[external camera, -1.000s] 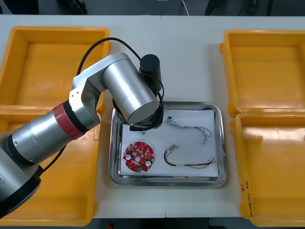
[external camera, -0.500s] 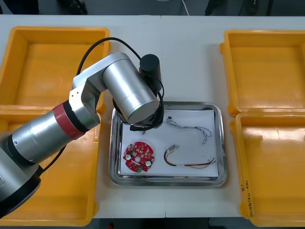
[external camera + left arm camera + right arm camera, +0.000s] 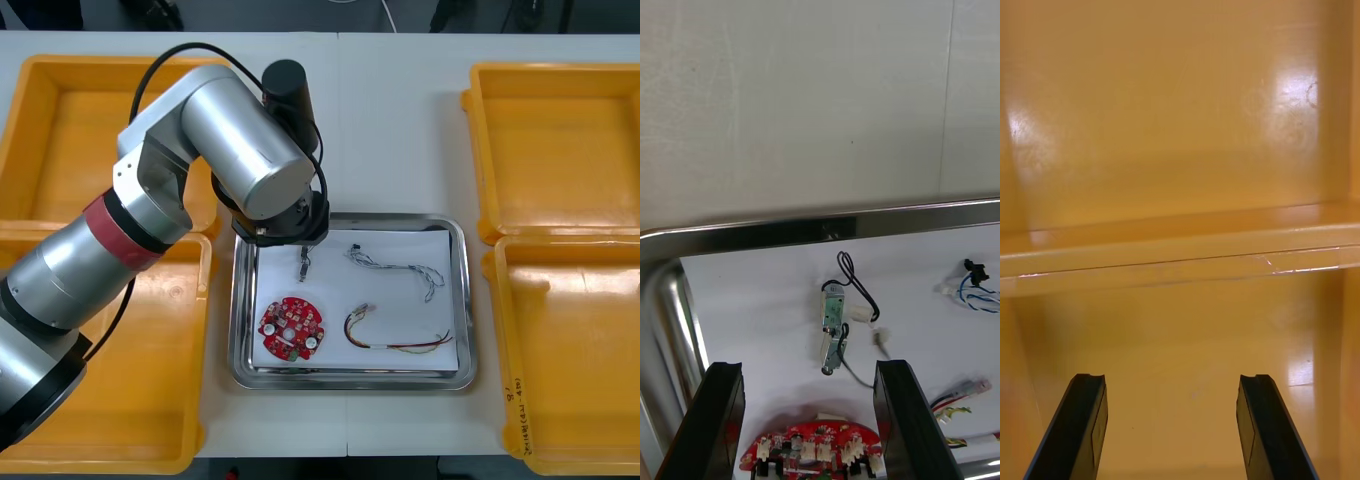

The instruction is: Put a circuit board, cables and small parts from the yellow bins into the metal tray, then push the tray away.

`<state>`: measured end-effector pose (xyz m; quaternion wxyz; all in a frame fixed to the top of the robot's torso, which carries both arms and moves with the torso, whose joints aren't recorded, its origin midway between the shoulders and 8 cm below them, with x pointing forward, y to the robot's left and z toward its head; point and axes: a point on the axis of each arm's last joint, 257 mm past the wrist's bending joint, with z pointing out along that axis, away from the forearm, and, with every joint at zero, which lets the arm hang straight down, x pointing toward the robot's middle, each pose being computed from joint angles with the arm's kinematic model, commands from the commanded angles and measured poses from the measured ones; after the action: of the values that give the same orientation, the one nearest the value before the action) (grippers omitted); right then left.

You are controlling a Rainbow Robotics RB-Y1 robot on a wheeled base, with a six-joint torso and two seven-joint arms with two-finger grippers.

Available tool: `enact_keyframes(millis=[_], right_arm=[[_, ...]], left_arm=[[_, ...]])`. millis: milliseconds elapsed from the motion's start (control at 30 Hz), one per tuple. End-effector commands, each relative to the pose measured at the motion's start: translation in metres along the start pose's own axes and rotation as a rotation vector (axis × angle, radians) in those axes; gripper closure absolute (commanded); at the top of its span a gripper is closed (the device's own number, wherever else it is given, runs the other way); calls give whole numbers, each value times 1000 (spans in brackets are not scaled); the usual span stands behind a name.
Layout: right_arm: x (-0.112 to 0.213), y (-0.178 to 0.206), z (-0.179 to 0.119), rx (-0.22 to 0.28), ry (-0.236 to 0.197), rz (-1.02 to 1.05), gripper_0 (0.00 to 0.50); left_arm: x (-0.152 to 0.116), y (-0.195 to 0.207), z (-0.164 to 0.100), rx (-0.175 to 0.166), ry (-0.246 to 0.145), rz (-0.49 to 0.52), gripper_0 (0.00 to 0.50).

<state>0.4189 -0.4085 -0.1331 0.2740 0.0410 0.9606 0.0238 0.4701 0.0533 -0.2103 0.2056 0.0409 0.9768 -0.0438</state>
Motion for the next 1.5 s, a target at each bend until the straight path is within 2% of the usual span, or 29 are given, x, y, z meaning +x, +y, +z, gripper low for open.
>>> enact_keyframes(millis=[33, 167, 300, 467, 567, 667, 800, 900, 1000, 1133, 1300, 1500], right_arm=[[-14, -1, -15, 26, -39, -57, 0], [-17, 10, -17, 28, -42, -100, 0], [-18, 24, -18, 25, -47, -149, 0], [-18, 47, -18, 5, -53, -225, 0], [-17, 65, -20, -12, -58, -276, 0], [-17, 76, -21, -23, -61, -312, 0], [-11, 101, -22, -97, -42, -361, 0], [-7, 122, -23, -131, -32, -423, 0], [-4, 140, -23, -135, -32, -487, 0], [2, 169, -22, -152, -24, -593, 0], [14, 200, -18, -165, -12, -712, 0], [42, 243, -7, -156, -25, -933, 0]], left_arm=[[-27, 3, -52, 37, -60, -17, 0], [-31, 15, -73, 49, -52, -32, 0], [-34, 33, -94, 41, -45, -33, 0], [-43, 49, -114, 59, -75, -26, 0], [-47, 62, -125, 50, -99, 10, 0], [-50, 73, -131, 39, -108, 39, 0], [-49, 89, -141, 68, -102, 29, 0], [-48, 101, -148, 80, -109, 28, 0], [-52, 112, -154, 69, -134, 68, 0], [-51, 125, -161, 73, -160, 78, 0], [-41, 141, -159, 49, -157, 83, 0], [-17, 165, -156, 24, -144, 97, 0]])
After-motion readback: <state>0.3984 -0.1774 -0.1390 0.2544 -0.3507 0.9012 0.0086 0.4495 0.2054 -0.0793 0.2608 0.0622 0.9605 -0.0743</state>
